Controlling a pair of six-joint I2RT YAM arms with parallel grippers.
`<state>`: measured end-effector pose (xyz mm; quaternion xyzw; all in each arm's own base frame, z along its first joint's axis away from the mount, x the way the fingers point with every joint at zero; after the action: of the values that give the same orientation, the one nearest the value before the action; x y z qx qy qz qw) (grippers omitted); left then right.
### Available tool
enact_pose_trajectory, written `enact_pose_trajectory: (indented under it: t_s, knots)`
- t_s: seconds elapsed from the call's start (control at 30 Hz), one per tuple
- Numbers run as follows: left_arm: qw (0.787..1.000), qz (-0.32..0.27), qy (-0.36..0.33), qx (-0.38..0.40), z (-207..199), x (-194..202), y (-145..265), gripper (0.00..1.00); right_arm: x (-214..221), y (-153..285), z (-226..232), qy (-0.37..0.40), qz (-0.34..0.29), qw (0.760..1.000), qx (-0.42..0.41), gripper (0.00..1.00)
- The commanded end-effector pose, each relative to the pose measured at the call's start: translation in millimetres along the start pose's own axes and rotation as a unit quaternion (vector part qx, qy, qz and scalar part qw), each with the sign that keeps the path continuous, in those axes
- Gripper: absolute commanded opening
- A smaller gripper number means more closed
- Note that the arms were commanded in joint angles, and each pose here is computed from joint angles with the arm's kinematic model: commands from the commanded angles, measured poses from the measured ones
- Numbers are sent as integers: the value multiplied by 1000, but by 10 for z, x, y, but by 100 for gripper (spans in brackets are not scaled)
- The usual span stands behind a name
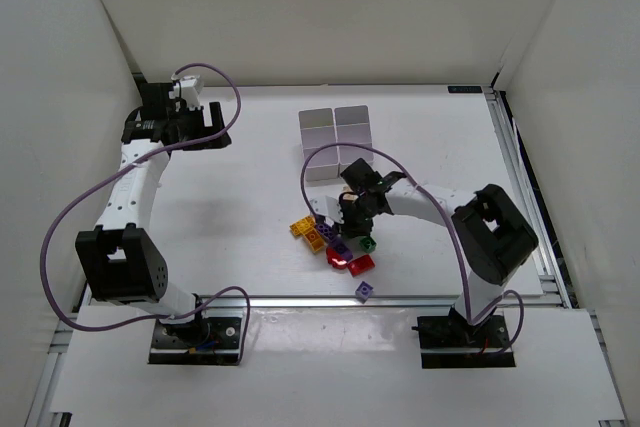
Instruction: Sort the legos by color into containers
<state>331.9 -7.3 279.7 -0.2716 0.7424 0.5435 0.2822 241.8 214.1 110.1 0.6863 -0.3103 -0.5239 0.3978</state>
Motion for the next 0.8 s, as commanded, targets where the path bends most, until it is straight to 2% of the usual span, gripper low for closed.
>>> enact_pose_trajectory:
  t_s: [0.0,0.2,0.3,0.47,0.5,0.6,0.77]
  knots:
    - [1000,-14,-8,4,-35,-60,87,99,-229,419,-95,-22,-42,999,26,24]
    - [1000,-13,-2,12,-45,-95,56,99,-639,1472,-471,-86,-123,978,146,24]
    - [1000,-13,6,18,-49,-125,31,99,-613,1709,-778,-106,-128,968,188,24]
    - [999,-20,4,27,-70,-233,-5,99,-380,1690,-1402,-136,-125,960,209,25]
    - [999,-21,3,26,-67,-244,-4,99,-409,1809,-1534,-131,-135,956,227,25]
    - [999,-25,-2,23,-56,-287,-11,99,-203,1618,-1918,-150,-130,956,218,25]
    - [1000,-20,10,22,-42,-292,-61,99,-158,1460,-2261,-145,-131,955,223,25]
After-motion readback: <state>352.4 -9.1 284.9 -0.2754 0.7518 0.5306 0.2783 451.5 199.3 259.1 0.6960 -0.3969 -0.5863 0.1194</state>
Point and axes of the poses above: each gripper's point midway between its finger pads, its own y axis back along the fingers, its own z axis along the line the jaws close on, x = y × z, the point moved 10 cm from there along y, back along the fingers, and after that the axes turned 3 degrees about y, right-handed, at the moved point
